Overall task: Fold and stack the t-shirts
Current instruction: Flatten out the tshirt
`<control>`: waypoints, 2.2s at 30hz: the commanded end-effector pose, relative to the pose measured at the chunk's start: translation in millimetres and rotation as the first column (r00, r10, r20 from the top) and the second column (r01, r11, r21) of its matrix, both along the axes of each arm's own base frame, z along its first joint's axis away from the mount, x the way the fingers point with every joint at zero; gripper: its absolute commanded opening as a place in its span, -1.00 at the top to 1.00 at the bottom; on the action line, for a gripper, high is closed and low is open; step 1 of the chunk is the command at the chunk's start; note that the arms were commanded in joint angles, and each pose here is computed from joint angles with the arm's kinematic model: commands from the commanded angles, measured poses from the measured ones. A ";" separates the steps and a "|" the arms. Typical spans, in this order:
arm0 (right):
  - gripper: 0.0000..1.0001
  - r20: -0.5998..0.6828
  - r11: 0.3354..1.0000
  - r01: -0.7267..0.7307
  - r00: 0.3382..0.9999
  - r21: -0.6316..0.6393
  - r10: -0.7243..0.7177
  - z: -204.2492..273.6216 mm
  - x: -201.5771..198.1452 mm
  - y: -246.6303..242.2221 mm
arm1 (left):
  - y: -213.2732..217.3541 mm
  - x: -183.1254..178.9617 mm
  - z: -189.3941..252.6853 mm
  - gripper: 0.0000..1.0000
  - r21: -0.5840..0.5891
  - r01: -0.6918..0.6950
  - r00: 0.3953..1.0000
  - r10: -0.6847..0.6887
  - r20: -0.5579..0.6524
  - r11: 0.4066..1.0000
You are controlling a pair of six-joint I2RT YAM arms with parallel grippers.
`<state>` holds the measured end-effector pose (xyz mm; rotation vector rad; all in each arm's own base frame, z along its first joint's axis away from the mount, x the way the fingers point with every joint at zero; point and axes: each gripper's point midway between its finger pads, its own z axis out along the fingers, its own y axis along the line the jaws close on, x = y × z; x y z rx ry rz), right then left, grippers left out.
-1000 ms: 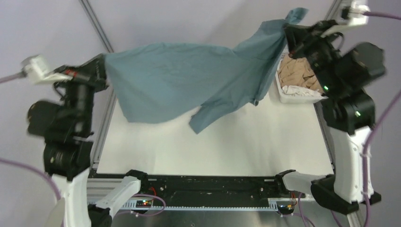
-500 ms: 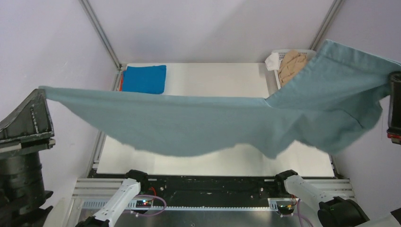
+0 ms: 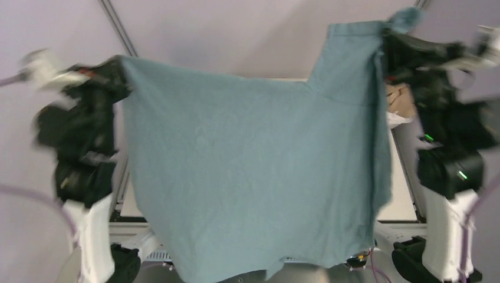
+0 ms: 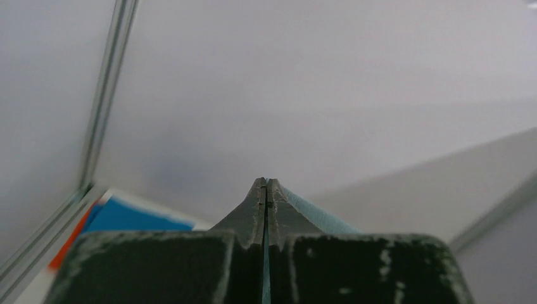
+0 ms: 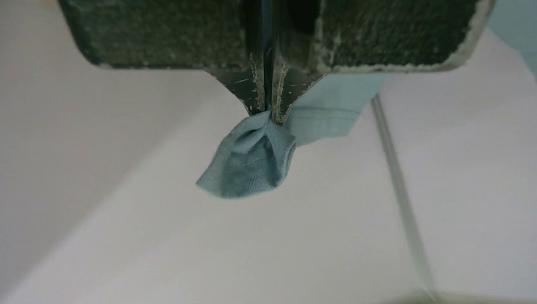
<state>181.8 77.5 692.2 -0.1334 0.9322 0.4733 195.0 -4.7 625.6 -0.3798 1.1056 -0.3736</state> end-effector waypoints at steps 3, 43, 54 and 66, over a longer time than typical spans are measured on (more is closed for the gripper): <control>1.00 -0.248 0.985 0.163 0.953 -0.060 -0.173 -121.7 170.1 7.2 | 2.5 171.1 -169.2 1.00 0.128 -0.217 0.868 0.251 -0.428 0.968; -0.99 -0.888 0.960 0.183 0.374 -0.211 -0.267 -515.1 417.2 20.5 | -67.5 372.3 -441.4 -0.99 0.081 -0.053 0.514 0.097 -0.852 0.995; -0.99 -0.994 0.991 0.080 0.009 -0.109 -0.110 -607.3 290.3 32.3 | -145.6 276.9 -496.5 -0.99 -0.052 0.256 0.321 -0.135 -0.937 0.965; -0.99 -0.981 0.967 0.204 -0.149 -0.154 -0.125 -663.2 271.3 3.1 | -132.2 246.6 -556.6 -0.99 -0.035 0.241 0.200 -0.084 -0.976 0.970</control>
